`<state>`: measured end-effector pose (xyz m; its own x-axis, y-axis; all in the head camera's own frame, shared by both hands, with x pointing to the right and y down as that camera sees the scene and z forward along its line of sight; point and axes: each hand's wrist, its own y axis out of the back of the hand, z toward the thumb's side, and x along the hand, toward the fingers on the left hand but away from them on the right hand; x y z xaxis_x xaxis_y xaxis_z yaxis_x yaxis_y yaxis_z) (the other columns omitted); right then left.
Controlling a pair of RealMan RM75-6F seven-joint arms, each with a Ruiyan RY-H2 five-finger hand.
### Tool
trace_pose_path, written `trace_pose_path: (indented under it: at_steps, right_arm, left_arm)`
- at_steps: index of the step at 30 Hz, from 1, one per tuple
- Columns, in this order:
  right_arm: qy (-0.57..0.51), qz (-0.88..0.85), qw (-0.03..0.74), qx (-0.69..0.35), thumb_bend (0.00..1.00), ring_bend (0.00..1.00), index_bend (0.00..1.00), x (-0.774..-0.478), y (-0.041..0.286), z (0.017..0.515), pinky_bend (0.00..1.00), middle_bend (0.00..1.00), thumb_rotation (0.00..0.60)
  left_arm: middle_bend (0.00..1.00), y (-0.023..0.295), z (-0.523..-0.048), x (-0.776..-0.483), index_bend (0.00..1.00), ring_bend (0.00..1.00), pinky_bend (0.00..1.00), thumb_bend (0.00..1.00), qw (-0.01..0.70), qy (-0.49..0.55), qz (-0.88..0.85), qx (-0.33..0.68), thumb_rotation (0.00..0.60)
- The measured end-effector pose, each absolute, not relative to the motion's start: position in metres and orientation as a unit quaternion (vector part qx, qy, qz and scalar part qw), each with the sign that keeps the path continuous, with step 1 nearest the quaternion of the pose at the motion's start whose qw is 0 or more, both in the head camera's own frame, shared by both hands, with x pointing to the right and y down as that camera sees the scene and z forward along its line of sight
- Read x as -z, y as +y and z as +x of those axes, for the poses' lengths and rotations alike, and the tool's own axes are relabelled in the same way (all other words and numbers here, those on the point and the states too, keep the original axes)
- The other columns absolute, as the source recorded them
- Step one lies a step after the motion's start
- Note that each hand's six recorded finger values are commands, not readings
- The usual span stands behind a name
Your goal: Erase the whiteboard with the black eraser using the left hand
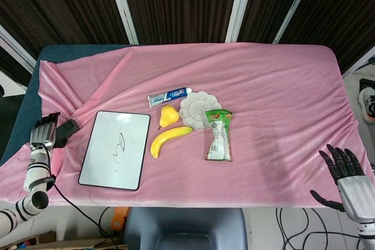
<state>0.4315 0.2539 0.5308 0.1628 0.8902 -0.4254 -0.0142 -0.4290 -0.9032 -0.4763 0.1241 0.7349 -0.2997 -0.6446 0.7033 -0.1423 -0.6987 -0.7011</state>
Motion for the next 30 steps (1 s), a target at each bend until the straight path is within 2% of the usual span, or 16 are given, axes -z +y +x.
trace_pose_path:
  at_steps: [7, 10, 12, 16, 20, 27, 30]
  right_arm:
    - [-0.34, -0.643, 0.413, -0.549, 0.34, 0.0, 0.0, -0.531, 0.254, 0.431, 0.0, 0.0, 0.6]
    - [-0.338, -0.641, 0.414, -0.551, 0.34, 0.0, 0.0, -0.531, 0.254, 0.431, 0.0, 0.0, 0.6]
    - [-0.339, -0.64, 0.414, -0.551, 0.34, 0.0, 0.0, -0.53, 0.254, 0.432, 0.0, 0.0, 0.6]
    - [-0.343, -0.639, 0.413, -0.55, 0.34, 0.0, 0.0, -0.528, 0.254, 0.433, 0.0, 0.0, 0.6]
    - [-0.35, -0.637, 0.414, -0.548, 0.34, 0.0, 0.0, -0.525, 0.253, 0.434, 0.0, 0.0, 0.6]
    - [-0.351, -0.636, 0.414, -0.548, 0.34, 0.0, 0.0, -0.524, 0.253, 0.435, 0.0, 0.0, 0.6]
    - [-0.35, -0.636, 0.414, -0.549, 0.34, 0.0, 0.0, -0.525, 0.253, 0.435, 0.0, 0.0, 0.6]
  left_arm:
    - [0.07, 0.123, -0.478, -0.739, 0.08, 0.05, 0.09, 0.36, 0.171, 0.344, -0.562, 0.733, 0.6]
    - [0.15, 0.121, -0.48, -0.74, 0.19, 0.1, 0.1, 0.36, 0.172, 0.346, -0.558, 0.734, 0.6]
    - [0.26, 0.12, -0.481, -0.741, 0.3, 0.17, 0.13, 0.37, 0.176, 0.35, -0.555, 0.734, 0.6]
    - [0.38, 0.118, -0.483, -0.743, 0.41, 0.28, 0.17, 0.37, 0.183, 0.354, -0.548, 0.735, 0.6]
    - [0.39, 0.119, -0.485, -0.748, 0.41, 0.3, 0.17, 0.36, 0.174, 0.346, -0.551, 0.739, 0.6]
    - [0.37, 0.12, -0.483, -0.75, 0.36, 0.31, 0.18, 0.36, 0.165, 0.339, -0.558, 0.74, 0.6]
    - [0.38, 0.12, -0.482, -0.751, 0.35, 0.35, 0.21, 0.36, 0.161, 0.335, -0.56, 0.74, 0.6]
